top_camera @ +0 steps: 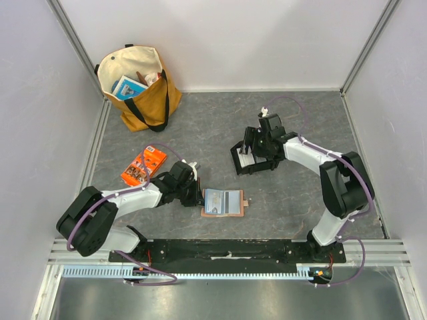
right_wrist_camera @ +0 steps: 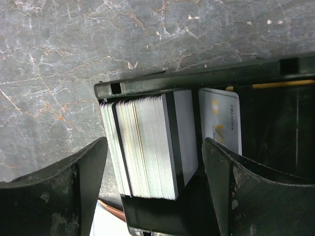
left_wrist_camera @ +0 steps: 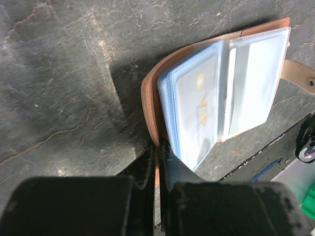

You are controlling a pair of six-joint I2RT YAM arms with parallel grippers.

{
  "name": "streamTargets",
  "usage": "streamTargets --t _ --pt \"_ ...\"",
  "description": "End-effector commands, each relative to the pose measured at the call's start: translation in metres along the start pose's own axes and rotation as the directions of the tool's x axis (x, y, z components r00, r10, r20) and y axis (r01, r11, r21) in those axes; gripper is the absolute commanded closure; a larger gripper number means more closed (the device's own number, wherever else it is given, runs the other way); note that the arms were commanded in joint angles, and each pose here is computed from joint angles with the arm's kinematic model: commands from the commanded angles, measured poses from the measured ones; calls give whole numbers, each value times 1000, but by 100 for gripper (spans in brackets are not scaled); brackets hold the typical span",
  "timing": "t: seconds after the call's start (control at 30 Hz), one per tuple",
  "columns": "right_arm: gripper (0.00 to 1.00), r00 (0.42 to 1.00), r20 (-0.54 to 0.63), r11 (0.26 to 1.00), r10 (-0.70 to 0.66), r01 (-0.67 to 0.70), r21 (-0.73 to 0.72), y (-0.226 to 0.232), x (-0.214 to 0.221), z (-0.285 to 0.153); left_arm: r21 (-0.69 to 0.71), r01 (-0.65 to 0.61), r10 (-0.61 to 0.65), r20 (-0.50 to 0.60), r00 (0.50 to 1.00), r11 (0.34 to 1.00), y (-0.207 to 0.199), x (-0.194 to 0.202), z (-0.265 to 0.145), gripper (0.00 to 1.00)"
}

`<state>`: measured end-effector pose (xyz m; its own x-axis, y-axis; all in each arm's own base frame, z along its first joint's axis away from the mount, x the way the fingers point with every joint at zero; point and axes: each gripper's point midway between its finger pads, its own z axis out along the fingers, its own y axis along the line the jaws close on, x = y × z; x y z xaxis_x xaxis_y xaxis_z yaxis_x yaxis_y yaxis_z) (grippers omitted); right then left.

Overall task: Put the credit cards into the card holder
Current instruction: Pick up the credit card from the storage box.

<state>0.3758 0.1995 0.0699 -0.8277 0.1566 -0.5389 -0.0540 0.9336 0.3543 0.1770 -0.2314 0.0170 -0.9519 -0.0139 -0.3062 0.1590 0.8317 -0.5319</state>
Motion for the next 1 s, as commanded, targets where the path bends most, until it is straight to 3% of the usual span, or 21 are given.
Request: streamTargets --t 0.0,0.23,0.97 --pt "15 1000 0 992 12 -12 -127 18 -10 6 -15 -23 23 15 1000 1000 1 -4 -1 98" --pt "20 999 -14 978 37 -39 -205 28 -7 6 -20 -23 23 13 1000 1000 2 -3 -1 98" --pt "41 998 16 975 62 -57 -214 22 -17 -10 -19 -24 24 1 1000 1000 3 -2 2 98"
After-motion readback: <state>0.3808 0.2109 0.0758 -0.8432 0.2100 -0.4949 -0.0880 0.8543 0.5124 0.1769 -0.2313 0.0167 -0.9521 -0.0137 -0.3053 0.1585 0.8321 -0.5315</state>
